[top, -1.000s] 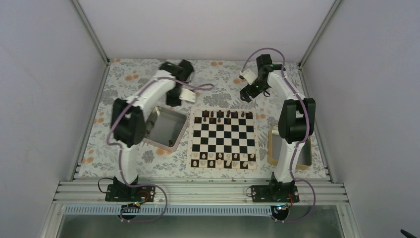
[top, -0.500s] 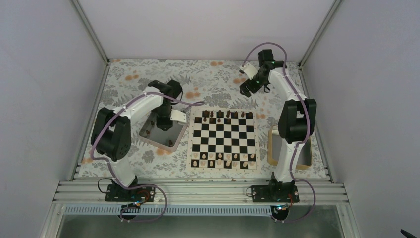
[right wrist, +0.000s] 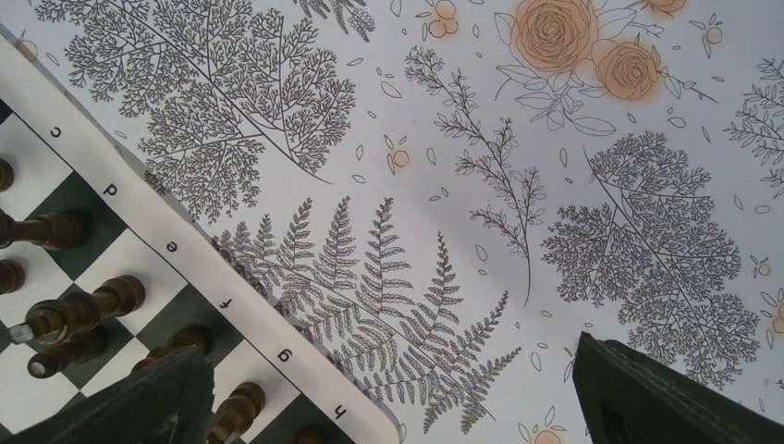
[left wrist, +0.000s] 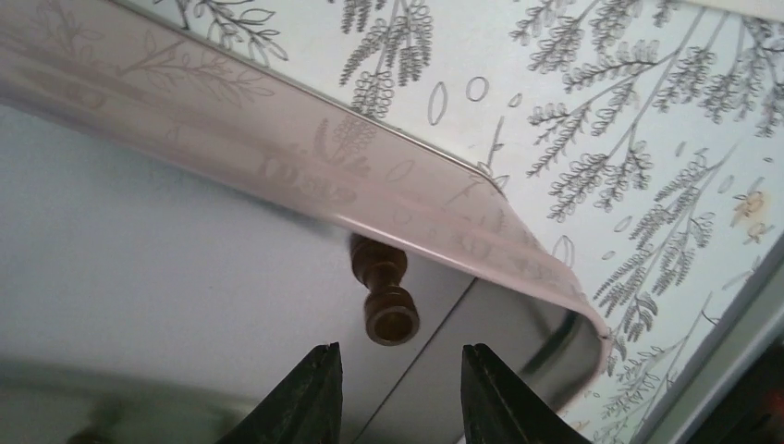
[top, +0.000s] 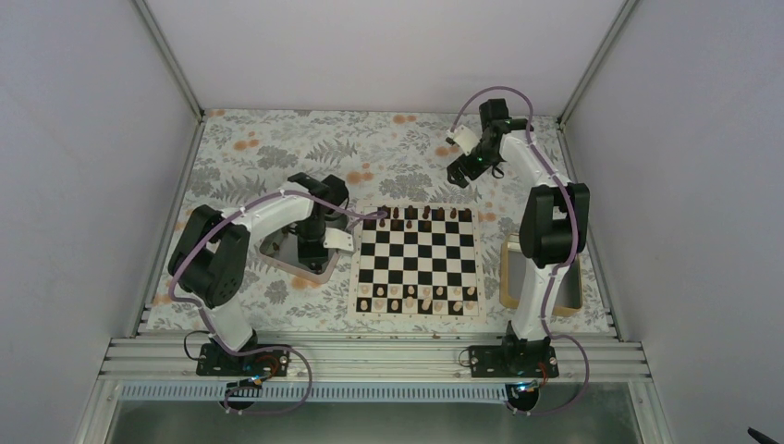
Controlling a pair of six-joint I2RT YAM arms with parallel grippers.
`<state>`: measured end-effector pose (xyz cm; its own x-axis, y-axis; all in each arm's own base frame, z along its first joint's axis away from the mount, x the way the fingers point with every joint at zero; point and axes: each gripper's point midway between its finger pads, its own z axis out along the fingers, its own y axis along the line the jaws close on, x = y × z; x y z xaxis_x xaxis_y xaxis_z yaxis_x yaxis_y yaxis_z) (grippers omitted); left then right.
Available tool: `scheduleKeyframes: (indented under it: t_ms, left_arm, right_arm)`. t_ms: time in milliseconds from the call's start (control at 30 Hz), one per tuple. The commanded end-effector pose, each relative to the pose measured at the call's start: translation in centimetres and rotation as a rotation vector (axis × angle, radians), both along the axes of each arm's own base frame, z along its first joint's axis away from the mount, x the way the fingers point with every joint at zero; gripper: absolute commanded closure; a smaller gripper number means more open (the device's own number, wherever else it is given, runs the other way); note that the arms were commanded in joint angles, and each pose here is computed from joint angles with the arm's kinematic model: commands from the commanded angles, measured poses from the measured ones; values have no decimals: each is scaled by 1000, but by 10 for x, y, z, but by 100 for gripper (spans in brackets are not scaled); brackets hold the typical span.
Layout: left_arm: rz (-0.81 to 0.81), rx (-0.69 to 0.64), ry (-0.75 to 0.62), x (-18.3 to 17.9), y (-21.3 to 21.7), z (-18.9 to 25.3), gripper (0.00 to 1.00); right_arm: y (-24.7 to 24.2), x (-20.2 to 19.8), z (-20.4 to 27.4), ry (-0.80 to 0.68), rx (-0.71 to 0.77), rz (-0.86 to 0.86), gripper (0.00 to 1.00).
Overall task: Set up the chess pieces on the board
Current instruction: Pick up the chess piece from the storage box.
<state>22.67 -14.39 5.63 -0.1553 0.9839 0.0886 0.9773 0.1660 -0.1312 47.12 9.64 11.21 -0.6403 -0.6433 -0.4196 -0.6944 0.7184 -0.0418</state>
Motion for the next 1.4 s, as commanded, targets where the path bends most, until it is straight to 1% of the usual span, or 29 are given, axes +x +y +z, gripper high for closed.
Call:
scheduleKeyframes:
  t_ms: [0, 233, 700, 833, 1067, 1267, 1367]
  left_arm:
    - [51, -41, -55, 9, -8, 2, 66]
    - [45, -40, -60, 12, -10, -5, 66]
    - [40, -52, 36, -3, -13, -16, 66]
    - [40, -32, 32, -3, -9, -21, 66]
    - [38, -13, 26, -1, -6, -24, 73]
    - [33, -31, 2, 5, -10, -17, 85]
    - [29, -16, -10, 8, -8, -14, 86]
  right_arm:
    - [2, 1, 17, -46, 25, 12, 0]
    - [2, 0, 14, -38, 23, 12, 0]
    - [0, 0, 3, -13, 7, 5, 0]
    - [0, 0, 4, -17, 7, 7, 0]
    - [-1, 0, 5, -20, 7, 4, 0]
    - [-1, 0, 5, -20, 8, 4, 0]
    - [-1, 0, 5, -20, 8, 5, 0]
